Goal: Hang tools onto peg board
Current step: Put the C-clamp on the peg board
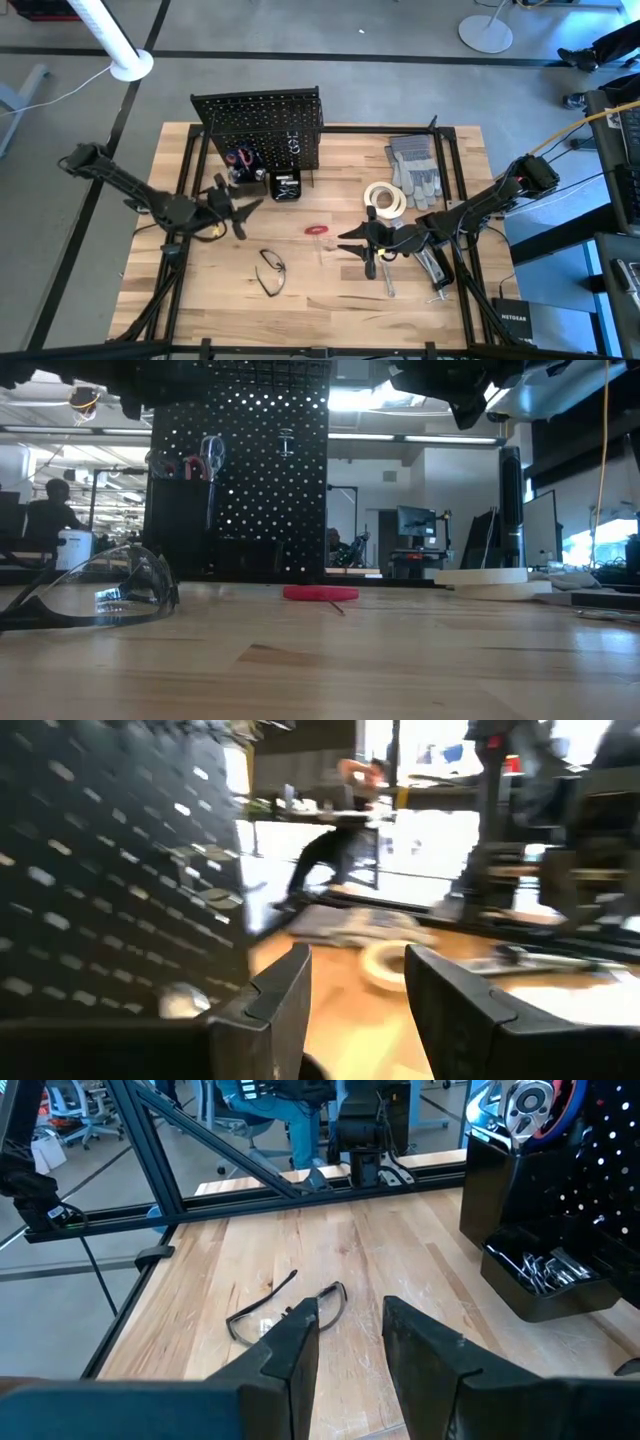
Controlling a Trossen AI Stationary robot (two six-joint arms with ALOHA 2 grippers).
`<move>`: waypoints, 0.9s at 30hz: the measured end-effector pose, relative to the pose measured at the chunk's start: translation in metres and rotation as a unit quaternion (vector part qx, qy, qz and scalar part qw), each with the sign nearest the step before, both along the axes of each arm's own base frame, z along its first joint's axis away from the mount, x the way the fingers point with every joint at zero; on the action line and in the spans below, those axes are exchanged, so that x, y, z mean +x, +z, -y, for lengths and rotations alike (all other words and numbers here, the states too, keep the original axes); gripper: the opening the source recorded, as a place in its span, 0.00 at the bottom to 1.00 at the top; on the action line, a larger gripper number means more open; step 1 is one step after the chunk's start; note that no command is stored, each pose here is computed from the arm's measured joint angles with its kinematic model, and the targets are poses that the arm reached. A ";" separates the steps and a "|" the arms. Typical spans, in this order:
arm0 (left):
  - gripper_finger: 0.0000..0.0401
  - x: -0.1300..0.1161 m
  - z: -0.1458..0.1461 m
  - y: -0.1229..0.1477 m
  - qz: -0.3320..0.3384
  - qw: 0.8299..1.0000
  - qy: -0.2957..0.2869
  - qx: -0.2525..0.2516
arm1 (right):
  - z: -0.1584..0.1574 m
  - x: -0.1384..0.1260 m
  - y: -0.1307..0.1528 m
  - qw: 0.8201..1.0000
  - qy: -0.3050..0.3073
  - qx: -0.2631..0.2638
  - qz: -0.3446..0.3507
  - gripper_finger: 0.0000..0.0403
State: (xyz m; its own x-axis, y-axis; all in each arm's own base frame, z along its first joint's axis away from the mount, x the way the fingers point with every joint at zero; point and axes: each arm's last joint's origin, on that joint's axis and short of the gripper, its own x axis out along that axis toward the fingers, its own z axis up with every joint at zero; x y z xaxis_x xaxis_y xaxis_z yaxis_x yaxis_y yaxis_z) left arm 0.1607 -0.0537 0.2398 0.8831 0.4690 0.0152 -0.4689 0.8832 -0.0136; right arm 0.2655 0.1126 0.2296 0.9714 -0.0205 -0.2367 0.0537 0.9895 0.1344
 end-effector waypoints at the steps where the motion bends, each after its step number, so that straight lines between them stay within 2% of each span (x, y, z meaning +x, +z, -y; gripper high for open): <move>1: 0.37 -0.001 0.003 -0.001 -0.001 1.000 -0.013 -0.006 | 0.000 0.000 0.000 1.000 0.000 0.000 0.000 0.29; 7: 0.37 -0.003 0.015 -0.013 -0.022 0.994 -0.090 -0.066 | 0.000 0.000 0.000 1.000 0.002 0.002 -0.002 0.29; 12: 0.37 0.003 0.024 -0.027 -0.047 0.988 -0.106 -0.106 | -0.003 0.000 -0.001 0.999 0.049 0.013 -0.009 0.29; 18: 0.37 0.016 0.037 -0.047 -0.059 0.981 -0.107 -0.151 | -0.001 0.000 -0.001 1.000 0.023 0.006 -0.007 0.30; 21: 0.37 0.024 0.047 -0.055 -0.048 0.978 -0.117 -0.169 | -0.002 0.001 0.002 0.999 0.029 0.004 -0.021 0.35; 24: 0.37 0.031 0.056 -0.056 -0.014 0.976 -0.136 -0.167 | -0.007 0.007 0.018 0.997 0.061 0.011 -0.048 0.45; 27: 0.37 0.036 0.061 -0.057 0.012 0.976 -0.142 -0.162 | -0.010 0.008 0.034 0.987 0.089 -0.001 -0.134 0.53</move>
